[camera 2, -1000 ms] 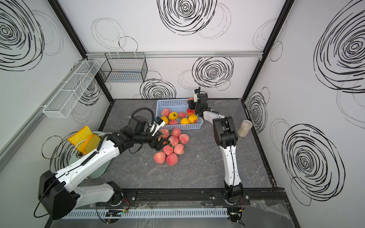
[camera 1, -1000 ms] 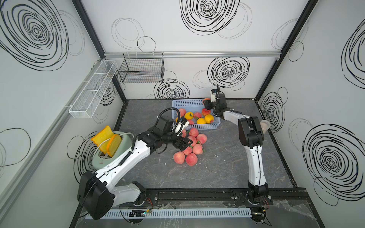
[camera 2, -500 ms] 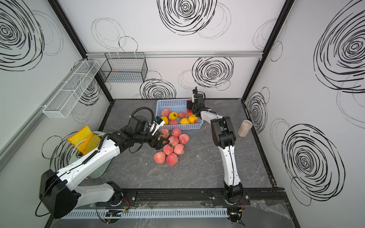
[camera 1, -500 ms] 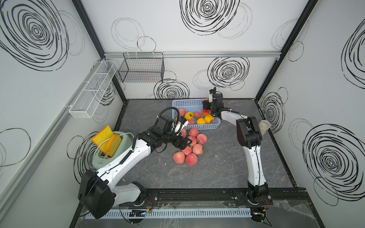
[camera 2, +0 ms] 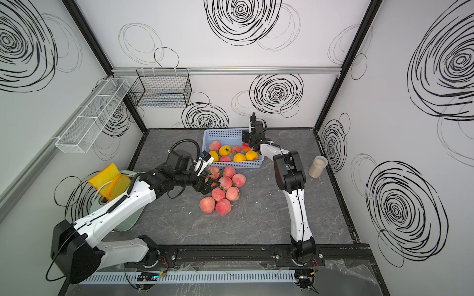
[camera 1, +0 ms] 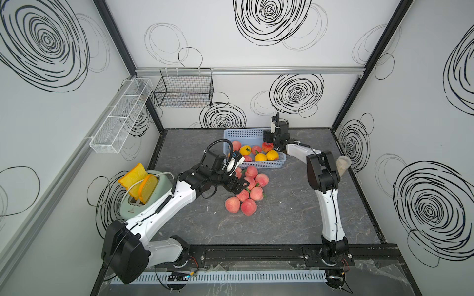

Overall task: Put the peaches into the basket
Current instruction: Place the peach in the basket, then pick up the peach from the center of the board.

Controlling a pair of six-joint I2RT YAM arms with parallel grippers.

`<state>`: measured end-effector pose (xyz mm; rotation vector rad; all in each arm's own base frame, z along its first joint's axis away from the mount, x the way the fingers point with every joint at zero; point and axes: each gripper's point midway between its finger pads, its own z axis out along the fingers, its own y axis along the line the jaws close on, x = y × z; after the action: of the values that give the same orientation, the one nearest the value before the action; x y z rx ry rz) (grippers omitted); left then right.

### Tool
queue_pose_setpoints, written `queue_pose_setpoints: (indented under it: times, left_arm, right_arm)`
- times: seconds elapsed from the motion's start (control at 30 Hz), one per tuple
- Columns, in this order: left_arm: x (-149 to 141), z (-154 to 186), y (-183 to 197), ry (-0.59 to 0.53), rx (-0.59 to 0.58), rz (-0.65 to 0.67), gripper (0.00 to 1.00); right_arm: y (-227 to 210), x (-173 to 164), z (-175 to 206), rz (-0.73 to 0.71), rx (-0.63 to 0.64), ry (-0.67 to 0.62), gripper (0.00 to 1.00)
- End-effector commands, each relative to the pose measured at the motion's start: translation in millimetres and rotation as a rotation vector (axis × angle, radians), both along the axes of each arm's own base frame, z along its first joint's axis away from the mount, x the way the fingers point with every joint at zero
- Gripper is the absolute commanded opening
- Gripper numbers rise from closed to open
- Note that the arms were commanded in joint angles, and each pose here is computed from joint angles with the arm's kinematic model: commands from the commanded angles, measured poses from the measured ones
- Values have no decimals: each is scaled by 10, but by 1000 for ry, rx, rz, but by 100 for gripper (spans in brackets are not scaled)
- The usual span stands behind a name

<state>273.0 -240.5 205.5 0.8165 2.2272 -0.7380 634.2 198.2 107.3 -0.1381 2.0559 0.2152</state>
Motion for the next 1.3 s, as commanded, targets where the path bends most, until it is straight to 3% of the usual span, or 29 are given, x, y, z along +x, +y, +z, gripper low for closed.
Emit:
queue_pose_setpoints:
  times: [0.0,0.37,0.67,0.97,1.27]
  left_arm:
    - [57,90,2,-32,-24,5,95]
    - [53,118,6,-39,-29,7,95]
    - [74,141,30,-49,-29,24,95]
    - [171,77,94,-47,-7,78,95]
    - [246,-199,185,19,50,194,94]
  right_arm:
    - [-9,-11,126,-12,-18,-2,75]
    - [-36,-385,721,1,10,-90,73]
    - [-167,-1267,1124,39,42,-148,75]
    - [-303,-2482,911,136,152,-126,76]
    - [18,-3572,499,398,194,-123,76]
